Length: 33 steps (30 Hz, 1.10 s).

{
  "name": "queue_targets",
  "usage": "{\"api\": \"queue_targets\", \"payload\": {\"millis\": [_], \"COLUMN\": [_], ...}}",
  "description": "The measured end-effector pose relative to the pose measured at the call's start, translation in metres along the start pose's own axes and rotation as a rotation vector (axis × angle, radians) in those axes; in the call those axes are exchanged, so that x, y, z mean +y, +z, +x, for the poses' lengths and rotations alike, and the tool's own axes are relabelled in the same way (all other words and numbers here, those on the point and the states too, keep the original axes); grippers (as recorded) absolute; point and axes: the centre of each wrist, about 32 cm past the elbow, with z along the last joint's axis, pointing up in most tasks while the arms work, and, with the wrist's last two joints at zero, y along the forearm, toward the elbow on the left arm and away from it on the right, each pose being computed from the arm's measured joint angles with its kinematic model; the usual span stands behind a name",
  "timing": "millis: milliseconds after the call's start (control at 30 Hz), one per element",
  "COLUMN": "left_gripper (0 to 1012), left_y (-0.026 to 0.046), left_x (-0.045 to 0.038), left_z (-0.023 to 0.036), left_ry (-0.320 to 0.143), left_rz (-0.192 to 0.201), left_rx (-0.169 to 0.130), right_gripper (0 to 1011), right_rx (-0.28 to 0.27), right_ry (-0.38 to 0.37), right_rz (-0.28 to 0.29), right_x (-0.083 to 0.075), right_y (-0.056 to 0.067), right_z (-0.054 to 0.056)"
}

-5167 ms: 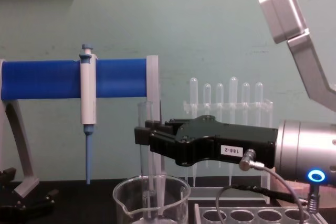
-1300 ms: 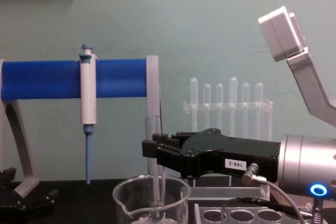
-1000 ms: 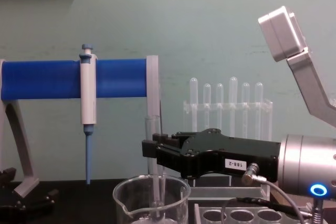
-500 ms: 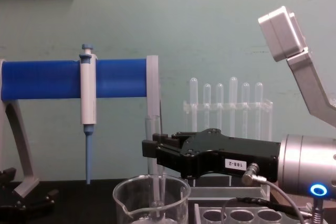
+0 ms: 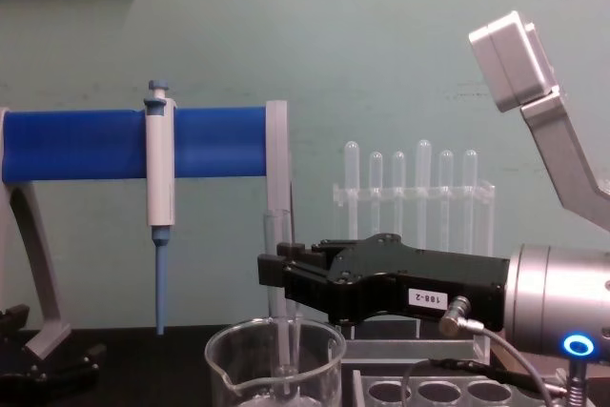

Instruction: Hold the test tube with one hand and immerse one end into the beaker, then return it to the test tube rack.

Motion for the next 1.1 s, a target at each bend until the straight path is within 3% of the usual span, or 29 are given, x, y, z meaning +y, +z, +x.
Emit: {"api": "queue_targets", "payload": {"millis": [1100], "left_gripper": [1000], "left_y": [0.0], "left_x": [0.0], "left_z": [0.0], "left_ry": [0.0], "left_rz": [0.0], "left_rx": [0.0], "right_gripper": [228], "right_rx": [0.0], "right_ry": [0.0], "right_rz": [0.0], "right_x": [0.0], "right_y": [0.0], "right_z": [0.0]}}
